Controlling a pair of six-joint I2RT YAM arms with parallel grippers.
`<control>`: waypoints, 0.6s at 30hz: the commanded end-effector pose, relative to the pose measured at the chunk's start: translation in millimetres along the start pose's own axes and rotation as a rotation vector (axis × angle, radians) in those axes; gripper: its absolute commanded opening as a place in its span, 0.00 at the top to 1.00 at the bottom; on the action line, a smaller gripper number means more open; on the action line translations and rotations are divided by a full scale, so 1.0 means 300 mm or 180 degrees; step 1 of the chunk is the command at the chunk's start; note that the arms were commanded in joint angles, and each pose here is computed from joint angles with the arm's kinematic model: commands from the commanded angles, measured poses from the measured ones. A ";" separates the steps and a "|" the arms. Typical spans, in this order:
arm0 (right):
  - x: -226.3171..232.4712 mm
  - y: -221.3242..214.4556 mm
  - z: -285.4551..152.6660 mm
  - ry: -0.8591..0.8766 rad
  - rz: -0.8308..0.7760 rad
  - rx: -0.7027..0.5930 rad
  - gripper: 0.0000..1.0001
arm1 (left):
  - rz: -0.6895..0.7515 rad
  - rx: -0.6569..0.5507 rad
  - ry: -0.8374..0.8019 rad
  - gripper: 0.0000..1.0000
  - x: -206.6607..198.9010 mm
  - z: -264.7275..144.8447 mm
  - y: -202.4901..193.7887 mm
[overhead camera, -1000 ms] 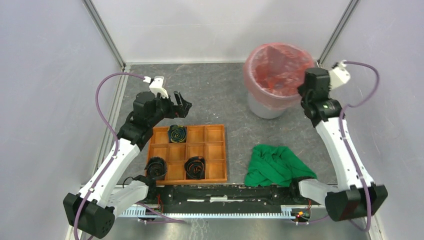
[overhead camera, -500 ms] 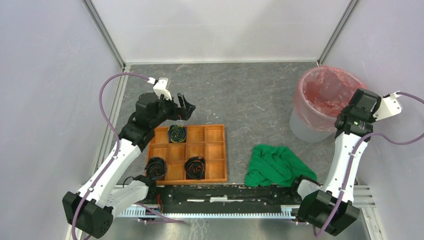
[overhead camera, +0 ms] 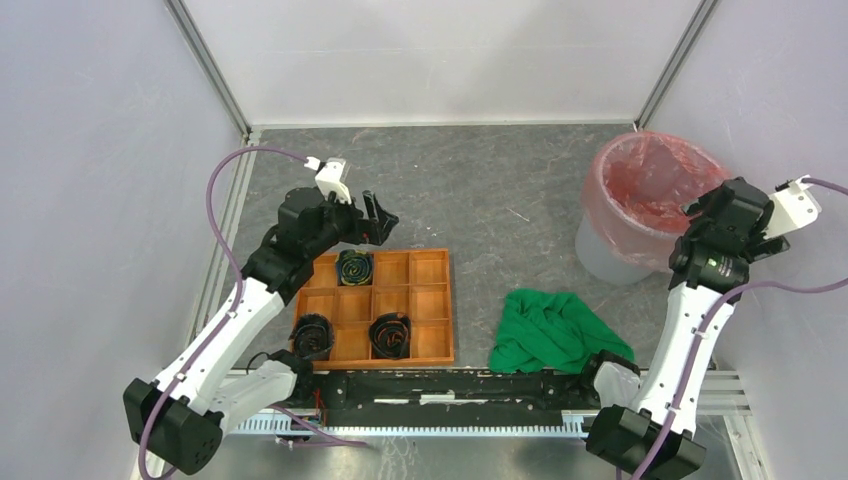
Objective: Put the trash bags into the trash bin
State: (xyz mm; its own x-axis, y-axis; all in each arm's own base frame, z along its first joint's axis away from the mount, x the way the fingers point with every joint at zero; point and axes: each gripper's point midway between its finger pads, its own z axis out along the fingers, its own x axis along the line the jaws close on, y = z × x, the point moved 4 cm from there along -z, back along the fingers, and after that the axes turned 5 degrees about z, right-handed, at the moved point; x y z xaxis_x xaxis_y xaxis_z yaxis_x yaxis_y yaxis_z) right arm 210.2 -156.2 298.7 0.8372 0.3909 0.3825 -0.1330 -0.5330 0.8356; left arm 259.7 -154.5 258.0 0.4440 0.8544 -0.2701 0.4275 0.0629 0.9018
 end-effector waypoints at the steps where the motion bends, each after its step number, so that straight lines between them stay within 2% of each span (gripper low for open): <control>1: 0.027 0.182 -0.088 0.0049 -0.0193 -0.0451 0.12 | 0.0127 -0.0090 -0.0115 0.04 -0.029 0.003 0.023; 3: 0.042 0.238 -0.126 0.0110 -0.0280 -0.0542 0.09 | 0.0134 -0.0093 -0.0116 0.04 -0.032 0.001 0.025; 5: 0.090 0.306 -0.186 0.0402 -0.0409 -0.0637 0.05 | 0.0127 -0.0105 -0.0105 0.04 -0.033 -0.001 0.031; 7: 0.211 0.334 -0.267 0.1292 -0.0737 -0.0628 0.02 | 0.0090 -0.0086 -0.0102 0.03 -0.039 -0.007 0.046; 8: 0.300 0.317 -0.327 0.2008 -0.0899 -0.0562 0.02 | 0.0078 -0.0086 -0.0114 0.03 -0.048 -0.018 0.068; 10: 0.441 0.259 -0.434 0.3235 -0.0911 -0.0364 0.02 | 0.0076 -0.0176 -0.0154 0.03 -0.077 -0.058 0.148; 12: 0.528 0.179 -0.534 0.4262 -0.0841 0.0017 0.02 | 0.0100 -0.0452 -0.0201 0.02 -0.111 -0.129 0.262; 14: 0.572 0.129 -0.619 0.4943 -0.0868 0.0243 0.02 | 0.0131 -0.0796 -0.0248 0.00 -0.144 -0.217 0.371; 16: 0.590 0.113 -0.666 0.5150 -0.1031 0.0205 0.02 | 0.0156 -0.1143 -0.0279 0.00 -0.174 -0.311 0.472; 18: 0.603 0.109 -0.689 0.5085 -0.1249 0.0090 0.02 | 0.0187 -0.1367 -0.0254 0.00 -0.186 -0.377 0.538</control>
State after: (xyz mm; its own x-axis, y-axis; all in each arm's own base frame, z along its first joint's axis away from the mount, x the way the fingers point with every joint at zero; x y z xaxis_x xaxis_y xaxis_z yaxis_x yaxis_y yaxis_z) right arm 258.1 12.0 461.3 -0.3196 0.8892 0.3274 -0.0200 -0.3517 0.9359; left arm 243.6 -153.3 380.5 0.5077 0.8238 -0.2520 0.2421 0.1443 0.9595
